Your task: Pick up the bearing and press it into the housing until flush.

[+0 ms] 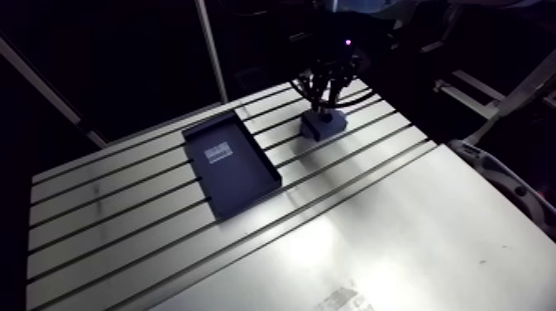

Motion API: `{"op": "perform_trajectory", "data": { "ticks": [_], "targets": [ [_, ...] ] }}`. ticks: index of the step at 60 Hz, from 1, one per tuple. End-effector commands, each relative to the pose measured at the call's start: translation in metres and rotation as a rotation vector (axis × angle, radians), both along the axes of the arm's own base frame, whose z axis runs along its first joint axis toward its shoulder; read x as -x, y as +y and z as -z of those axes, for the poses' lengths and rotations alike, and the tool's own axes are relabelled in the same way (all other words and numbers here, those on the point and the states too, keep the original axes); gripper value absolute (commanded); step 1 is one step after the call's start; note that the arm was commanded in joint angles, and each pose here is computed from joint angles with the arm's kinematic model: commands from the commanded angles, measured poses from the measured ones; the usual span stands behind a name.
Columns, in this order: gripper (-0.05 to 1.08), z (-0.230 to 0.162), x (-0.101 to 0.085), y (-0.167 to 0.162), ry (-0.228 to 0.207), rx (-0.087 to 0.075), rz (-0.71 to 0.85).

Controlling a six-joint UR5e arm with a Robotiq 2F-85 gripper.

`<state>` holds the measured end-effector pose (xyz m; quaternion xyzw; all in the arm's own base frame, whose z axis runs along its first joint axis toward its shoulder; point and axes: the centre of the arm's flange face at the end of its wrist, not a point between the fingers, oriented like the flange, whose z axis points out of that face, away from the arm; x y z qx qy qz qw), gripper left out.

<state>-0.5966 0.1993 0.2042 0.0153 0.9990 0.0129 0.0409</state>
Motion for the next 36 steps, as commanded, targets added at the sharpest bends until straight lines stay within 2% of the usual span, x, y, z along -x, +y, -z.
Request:
{"op": "perform_trajectory", "data": {
  "ticks": [1, 36],
  "targets": [
    [0.69, 0.001, 0.000, -0.001, -0.001, 0.002, -0.001],
    [0.69, 0.013, 0.000, 0.000, -0.014, 0.008, 0.011]
  ]
}}
